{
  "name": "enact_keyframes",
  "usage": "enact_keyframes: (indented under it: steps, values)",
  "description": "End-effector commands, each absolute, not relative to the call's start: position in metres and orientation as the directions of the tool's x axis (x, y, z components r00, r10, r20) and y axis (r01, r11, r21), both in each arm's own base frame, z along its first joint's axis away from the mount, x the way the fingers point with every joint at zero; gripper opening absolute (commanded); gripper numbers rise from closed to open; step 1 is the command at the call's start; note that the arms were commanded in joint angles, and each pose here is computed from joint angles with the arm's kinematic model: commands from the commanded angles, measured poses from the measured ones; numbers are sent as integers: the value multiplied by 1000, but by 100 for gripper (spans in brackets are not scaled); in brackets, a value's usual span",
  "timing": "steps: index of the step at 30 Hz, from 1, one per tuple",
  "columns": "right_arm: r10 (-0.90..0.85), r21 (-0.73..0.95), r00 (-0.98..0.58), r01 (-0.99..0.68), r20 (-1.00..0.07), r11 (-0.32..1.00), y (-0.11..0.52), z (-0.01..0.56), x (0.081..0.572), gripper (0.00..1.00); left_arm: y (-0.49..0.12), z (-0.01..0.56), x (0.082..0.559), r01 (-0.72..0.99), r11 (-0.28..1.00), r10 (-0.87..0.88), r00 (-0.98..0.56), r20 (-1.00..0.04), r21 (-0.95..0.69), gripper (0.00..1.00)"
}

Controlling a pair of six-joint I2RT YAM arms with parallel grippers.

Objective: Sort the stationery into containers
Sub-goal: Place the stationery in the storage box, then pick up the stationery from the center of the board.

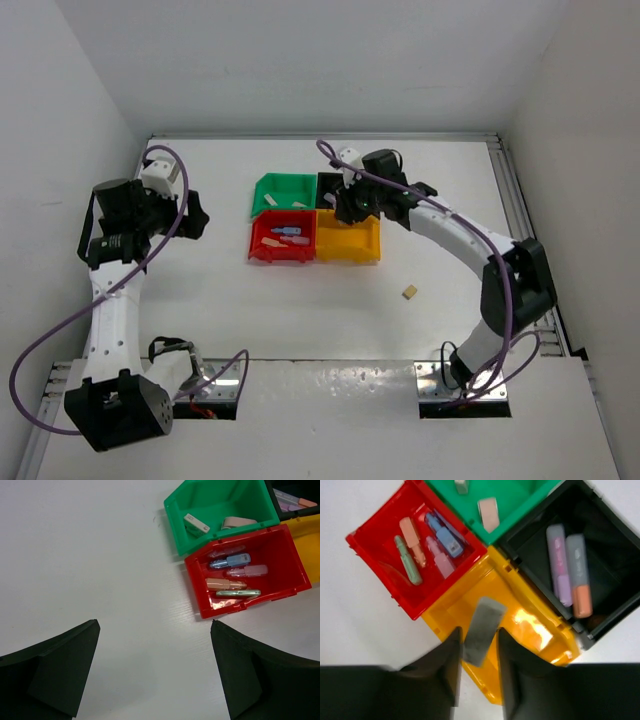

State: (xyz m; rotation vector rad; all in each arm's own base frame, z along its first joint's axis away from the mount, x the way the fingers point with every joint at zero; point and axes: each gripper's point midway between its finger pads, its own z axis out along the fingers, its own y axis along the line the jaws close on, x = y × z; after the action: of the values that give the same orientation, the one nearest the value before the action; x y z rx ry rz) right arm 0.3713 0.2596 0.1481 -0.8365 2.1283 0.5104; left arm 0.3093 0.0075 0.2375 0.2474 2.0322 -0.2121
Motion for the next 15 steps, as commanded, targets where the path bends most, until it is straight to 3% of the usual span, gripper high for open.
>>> enact_keyframes:
  steps: [1,2,5,9,15]
  values:
    - [-408,79,-456,-738,-791,670,272,156,373,47,11,251,308,259,966,103,-393,-914,-2,100]
    - [-406,74,-463,-725,-788,684,270,156,375,58,11,251,308,260,966,105,-390,-915,-1,100]
    - [-379,76,-476,-696,-793,714,258,169,372,64,10,255,307,262,965,106,-385,-917,2,100]
    - [-312,114,-549,-607,-775,786,212,170,340,64,12,260,304,256,966,129,-366,-922,33,100]
    - [-225,111,-760,-363,-610,925,137,86,266,63,10,251,302,258,966,111,-382,-918,10,100]
